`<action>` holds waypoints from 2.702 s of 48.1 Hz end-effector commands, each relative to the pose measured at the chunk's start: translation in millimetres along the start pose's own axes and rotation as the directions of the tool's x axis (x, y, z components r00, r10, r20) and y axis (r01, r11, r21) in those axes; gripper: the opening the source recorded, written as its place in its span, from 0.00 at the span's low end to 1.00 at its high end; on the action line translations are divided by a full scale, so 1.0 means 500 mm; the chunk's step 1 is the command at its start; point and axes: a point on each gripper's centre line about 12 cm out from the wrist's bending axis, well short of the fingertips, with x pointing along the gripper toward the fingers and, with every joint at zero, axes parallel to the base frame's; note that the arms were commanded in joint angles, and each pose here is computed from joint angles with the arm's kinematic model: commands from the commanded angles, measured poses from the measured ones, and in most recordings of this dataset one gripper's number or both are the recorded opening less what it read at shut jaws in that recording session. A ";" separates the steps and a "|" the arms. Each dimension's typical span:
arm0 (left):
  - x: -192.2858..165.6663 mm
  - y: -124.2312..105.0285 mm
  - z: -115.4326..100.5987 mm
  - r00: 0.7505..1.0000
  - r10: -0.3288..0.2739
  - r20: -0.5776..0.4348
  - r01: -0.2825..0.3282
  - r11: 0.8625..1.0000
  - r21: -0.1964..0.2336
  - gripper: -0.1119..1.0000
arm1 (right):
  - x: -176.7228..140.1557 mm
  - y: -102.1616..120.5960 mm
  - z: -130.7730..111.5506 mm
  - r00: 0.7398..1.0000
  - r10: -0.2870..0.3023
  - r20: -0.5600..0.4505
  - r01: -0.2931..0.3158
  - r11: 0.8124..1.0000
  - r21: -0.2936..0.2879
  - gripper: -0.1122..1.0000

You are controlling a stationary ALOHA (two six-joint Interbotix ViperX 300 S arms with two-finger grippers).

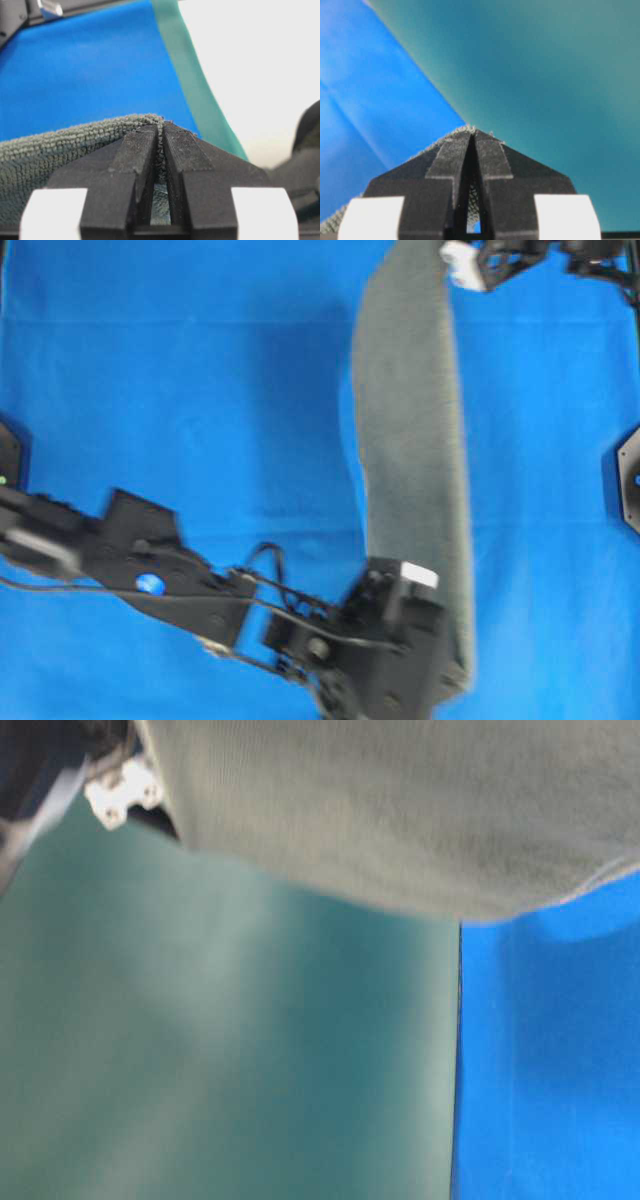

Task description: Fold a large towel.

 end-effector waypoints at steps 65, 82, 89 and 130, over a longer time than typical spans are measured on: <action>-0.150 -0.030 -0.316 0.988 -0.030 -0.148 -0.045 0.878 -0.477 0.13 | 0.320 0.137 -0.080 0.977 0.126 -0.175 -0.137 0.989 -0.051 0.11; -0.148 0.005 -0.313 0.989 0.005 -0.148 -0.071 0.892 -0.447 0.20 | 0.317 0.156 -0.071 0.974 0.190 -0.126 -0.204 0.973 -0.110 0.14; -0.149 0.005 -0.312 0.989 0.005 -0.147 -0.067 0.905 -0.420 0.49 | 0.317 0.148 -0.074 0.978 0.161 -0.135 -0.183 0.968 -0.170 0.51; -0.375 0.125 -0.229 0.987 0.160 -0.012 -0.152 0.909 -0.388 0.79 | 0.052 0.114 -0.023 0.952 0.299 0.071 -0.282 0.941 -0.187 0.62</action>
